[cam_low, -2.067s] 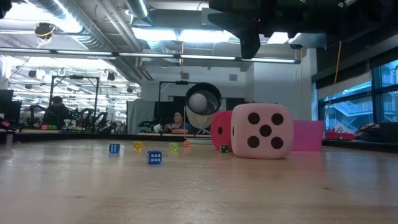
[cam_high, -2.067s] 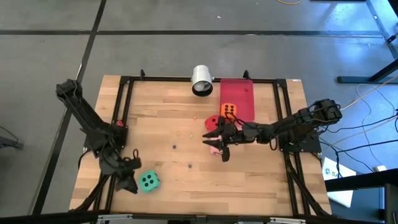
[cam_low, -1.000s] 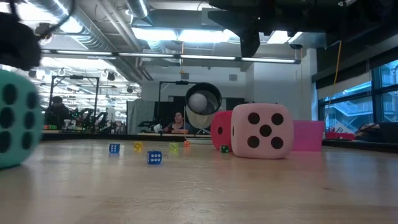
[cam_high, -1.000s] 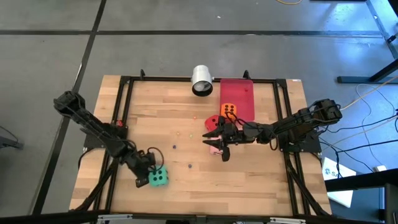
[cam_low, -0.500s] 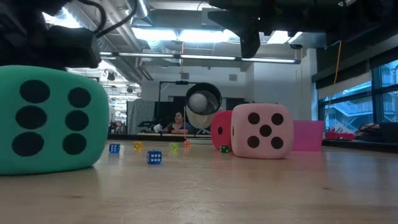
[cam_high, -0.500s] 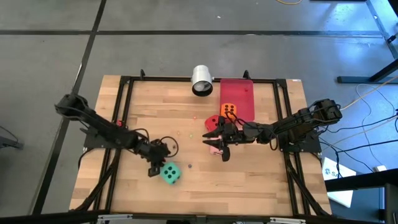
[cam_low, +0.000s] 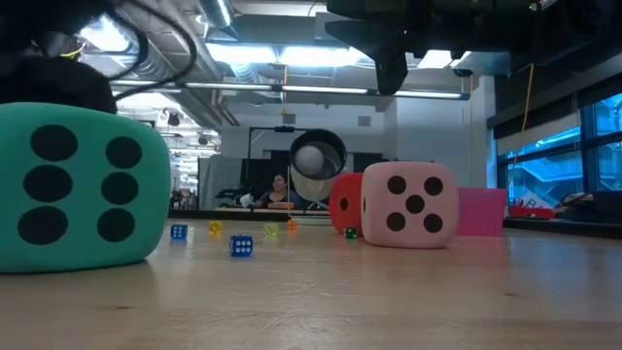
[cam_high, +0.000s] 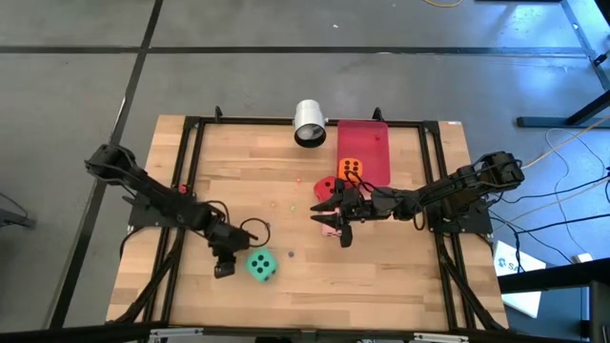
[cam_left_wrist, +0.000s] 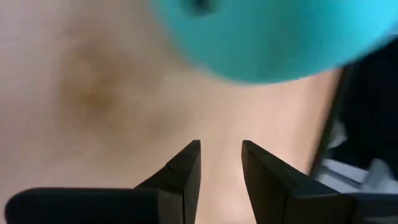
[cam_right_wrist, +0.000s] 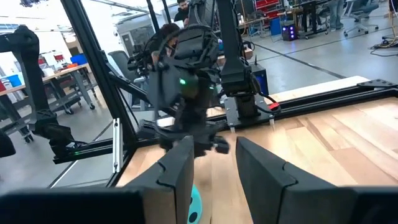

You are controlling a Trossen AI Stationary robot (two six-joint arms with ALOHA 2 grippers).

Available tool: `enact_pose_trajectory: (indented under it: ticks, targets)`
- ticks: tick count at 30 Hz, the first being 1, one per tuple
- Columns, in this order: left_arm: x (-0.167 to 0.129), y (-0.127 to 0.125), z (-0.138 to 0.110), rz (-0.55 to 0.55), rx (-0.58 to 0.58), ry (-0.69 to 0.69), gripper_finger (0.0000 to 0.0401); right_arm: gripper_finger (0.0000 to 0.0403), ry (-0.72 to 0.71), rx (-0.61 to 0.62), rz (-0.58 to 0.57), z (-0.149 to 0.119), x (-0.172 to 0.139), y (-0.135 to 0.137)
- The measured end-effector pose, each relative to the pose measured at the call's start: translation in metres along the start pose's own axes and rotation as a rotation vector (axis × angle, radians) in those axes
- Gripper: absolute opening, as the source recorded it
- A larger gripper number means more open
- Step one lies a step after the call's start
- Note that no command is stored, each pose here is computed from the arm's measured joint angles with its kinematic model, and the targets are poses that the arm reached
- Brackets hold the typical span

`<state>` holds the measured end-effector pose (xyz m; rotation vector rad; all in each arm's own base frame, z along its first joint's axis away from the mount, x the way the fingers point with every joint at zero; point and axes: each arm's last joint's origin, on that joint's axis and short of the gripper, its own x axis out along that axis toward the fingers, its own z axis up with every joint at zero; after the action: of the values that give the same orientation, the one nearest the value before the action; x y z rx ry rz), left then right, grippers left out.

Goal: Pick & Place Dice
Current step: Put the big blue dice into the red bin

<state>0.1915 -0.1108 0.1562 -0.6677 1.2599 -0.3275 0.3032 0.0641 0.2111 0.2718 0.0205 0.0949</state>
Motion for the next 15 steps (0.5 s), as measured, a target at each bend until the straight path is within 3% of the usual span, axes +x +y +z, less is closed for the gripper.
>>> enact_pose_trajectory:
  ticks: [6,15]
  targets:
    - [0.001,-0.020,0.008,-0.146,0.085,-0.135,0.0108,0.0121,0.001,-0.001,0.000,0.000,0.000,0.000]
    - [-0.004,-0.010,0.021,0.011,0.138,-0.321,0.0108,0.0121,0.002,-0.001,-0.001,0.000,0.000,0.000]
